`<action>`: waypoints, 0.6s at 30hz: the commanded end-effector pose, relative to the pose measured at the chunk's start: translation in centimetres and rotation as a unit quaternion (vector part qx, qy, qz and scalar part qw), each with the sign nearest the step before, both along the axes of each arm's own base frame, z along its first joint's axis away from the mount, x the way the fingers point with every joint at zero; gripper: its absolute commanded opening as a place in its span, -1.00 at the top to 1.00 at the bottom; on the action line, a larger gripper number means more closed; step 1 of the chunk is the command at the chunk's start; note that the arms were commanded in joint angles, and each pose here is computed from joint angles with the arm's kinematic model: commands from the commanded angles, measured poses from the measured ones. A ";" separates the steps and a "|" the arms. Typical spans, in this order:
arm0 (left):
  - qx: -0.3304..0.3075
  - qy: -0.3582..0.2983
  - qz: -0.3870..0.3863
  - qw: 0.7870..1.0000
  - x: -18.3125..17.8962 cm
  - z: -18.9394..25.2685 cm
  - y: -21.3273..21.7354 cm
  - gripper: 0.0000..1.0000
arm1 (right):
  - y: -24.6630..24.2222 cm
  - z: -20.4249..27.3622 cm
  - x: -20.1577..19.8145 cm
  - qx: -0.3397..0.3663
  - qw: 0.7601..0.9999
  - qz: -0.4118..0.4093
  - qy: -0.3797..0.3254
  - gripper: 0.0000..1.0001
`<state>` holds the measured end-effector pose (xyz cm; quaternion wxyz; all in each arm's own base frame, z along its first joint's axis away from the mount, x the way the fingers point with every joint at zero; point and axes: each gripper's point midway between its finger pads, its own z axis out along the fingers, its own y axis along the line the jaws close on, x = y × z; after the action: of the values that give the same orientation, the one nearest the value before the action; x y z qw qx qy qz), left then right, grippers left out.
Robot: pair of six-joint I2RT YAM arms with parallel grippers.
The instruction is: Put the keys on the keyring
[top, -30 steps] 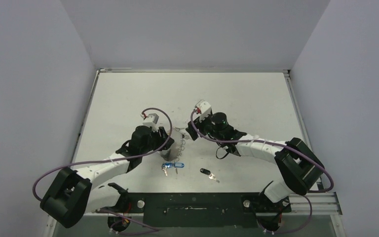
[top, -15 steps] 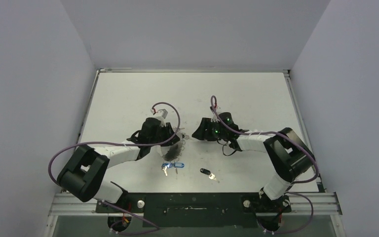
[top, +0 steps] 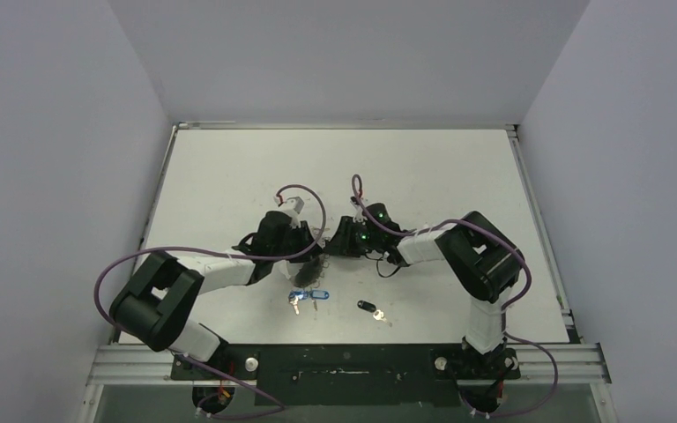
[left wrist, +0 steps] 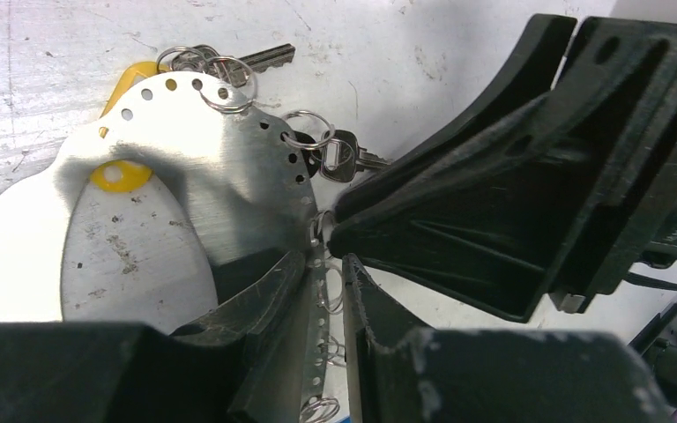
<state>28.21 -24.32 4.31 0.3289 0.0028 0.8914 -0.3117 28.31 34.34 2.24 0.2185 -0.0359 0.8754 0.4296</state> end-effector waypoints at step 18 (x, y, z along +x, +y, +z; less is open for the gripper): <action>-0.018 -0.064 0.015 0.998 1.6 2.5 -0.6 0.65 | -1.9 -2.9 -2.0 -0.161 0.976 0.136 -0.061 0.01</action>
<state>29.01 -24.68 5.26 0.3580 0.0028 0.8793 -0.3141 29.05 34.59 2.29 0.2372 -0.1505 0.8829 0.3763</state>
